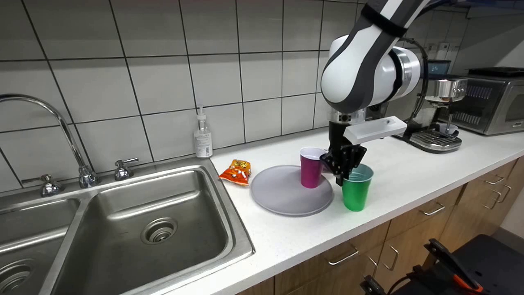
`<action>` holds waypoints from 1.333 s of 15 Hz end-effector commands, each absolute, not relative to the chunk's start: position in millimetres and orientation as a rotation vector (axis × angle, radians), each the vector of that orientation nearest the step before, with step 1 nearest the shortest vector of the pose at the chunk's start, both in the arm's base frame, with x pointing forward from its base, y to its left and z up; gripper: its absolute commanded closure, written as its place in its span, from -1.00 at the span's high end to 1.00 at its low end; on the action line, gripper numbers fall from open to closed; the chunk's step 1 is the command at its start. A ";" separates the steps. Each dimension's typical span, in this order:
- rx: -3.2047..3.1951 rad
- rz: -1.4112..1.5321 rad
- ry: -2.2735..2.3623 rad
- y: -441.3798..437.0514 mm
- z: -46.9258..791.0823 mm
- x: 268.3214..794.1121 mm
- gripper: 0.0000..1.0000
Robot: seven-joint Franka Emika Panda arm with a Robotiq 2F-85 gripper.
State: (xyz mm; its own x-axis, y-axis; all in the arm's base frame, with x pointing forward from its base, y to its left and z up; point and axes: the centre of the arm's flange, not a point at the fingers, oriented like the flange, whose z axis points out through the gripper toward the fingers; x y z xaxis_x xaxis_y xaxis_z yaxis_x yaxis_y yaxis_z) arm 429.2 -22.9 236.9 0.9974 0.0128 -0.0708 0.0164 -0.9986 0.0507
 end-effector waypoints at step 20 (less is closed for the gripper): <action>3.048 -0.014 0.357 27.5 272.9 426.3 -0.97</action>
